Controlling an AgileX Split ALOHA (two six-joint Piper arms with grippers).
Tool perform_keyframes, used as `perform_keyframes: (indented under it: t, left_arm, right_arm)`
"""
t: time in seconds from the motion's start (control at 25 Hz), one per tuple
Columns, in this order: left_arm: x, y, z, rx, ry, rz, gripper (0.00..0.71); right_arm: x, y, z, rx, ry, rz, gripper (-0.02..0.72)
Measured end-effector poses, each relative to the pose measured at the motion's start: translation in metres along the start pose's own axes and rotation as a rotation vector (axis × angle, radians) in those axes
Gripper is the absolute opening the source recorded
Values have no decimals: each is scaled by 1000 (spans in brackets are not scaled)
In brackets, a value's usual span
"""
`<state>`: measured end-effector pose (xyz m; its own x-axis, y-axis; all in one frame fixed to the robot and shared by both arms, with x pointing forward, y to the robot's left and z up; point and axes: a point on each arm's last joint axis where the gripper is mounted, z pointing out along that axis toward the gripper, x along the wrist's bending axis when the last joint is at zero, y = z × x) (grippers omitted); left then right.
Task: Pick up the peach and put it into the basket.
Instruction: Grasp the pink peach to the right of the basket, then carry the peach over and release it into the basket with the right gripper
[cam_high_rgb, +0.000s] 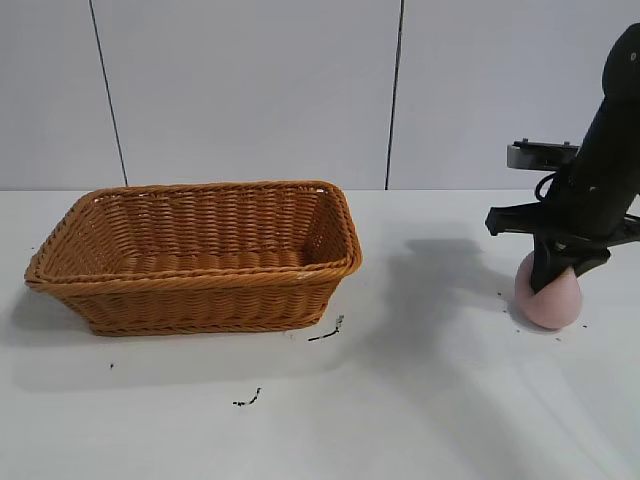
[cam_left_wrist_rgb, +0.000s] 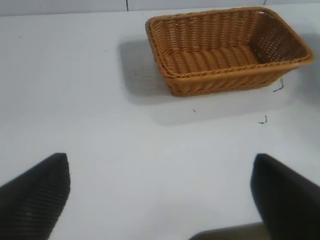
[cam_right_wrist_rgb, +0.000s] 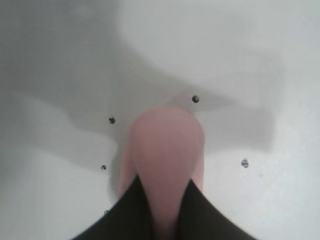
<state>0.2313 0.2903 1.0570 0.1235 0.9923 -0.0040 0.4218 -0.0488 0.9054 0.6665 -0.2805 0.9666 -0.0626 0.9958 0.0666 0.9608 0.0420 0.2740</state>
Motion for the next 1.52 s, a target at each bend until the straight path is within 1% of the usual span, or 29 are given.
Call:
perform_keyframes:
  t: [0.08,0.2,0.4,0.52,0.64,0.8,0.92,1.12,1.32,1.52]
  left_arm:
    - [0,0,0,0,0,0,694]
    - [0,0,0,0,0,0,694]
    - [0,0,0,0,0,0,694]
    - [0,0,0,0,0,0,694]
    - [0,0,0,0,0,0,694]
    - [0,0,0,0,0,0,694]
    - [0,0,0,0,0,0,694]
    - [0,0,0,0,0,0,694]
    - [0,0,0,0,0,0,694]
    - [0,0,0,0,0,0,694]
  right_arm:
    - [2,16,-28,-41,3,-9,-9]
    - [4,31,-59,-81,3,-20,-9]
    - [13,47,-93,-154,3,-27,-9]
    - [34,54,-106,-190,11,-72,-9]
    - [67,57,-111,-210,38,-140,-9]
    - [124,51,-107,-212,86,-256,-9]
    - [172,39,-104,-219,130,-350,-9]
    - [237,20,-92,-249,193,-475,-9]
    - [283,7,-54,-273,237,-546,-9]
    - [299,5,9,-265,237,-555,-9]
